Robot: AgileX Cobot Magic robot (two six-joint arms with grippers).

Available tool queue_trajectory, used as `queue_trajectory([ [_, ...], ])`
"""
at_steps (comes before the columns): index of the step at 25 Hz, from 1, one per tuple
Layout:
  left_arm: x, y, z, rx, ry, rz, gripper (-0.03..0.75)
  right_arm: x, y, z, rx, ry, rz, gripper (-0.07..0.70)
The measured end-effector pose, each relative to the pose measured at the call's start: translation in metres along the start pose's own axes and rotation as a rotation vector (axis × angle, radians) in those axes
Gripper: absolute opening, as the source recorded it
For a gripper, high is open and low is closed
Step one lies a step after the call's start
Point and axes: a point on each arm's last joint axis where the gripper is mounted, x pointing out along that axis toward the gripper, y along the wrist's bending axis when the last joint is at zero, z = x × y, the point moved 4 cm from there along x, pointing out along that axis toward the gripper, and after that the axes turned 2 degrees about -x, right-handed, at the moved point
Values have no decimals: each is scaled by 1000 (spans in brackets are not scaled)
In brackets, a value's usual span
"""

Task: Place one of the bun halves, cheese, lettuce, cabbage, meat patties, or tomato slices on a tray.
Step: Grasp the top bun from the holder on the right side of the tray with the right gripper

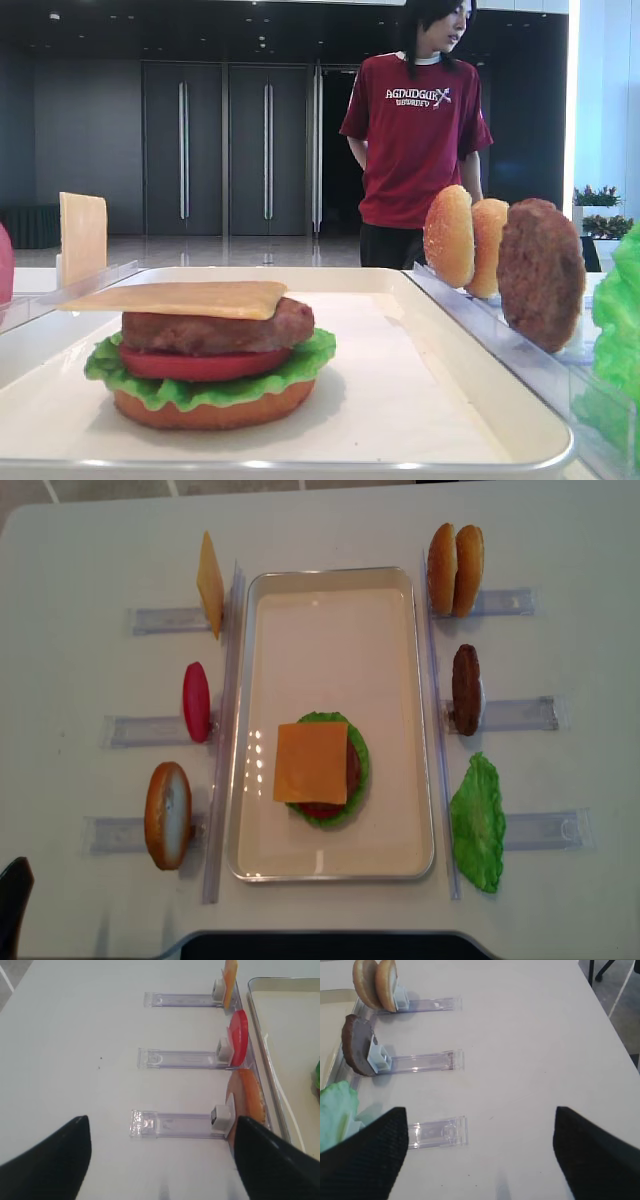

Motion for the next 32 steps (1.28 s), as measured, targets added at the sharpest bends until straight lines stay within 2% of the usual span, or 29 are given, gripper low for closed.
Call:
queue_trajectory([
  [15,0,0,0,0,0,0,692,0,0,0,0,0,0,590],
  [17,0,0,0,0,0,0,692,3,0,1,0,28,0,590],
  [20,0,0,0,0,0,0,692,18,0,5,2,147,2,590],
  [25,0,0,0,0,0,0,692,51,-1,18,5,406,4,590],
  [31,0,0,0,0,0,0,692,96,-2,59,-29,708,22,572],
  [32,0,0,0,0,0,0,692,105,-2,69,-33,728,25,567],
])
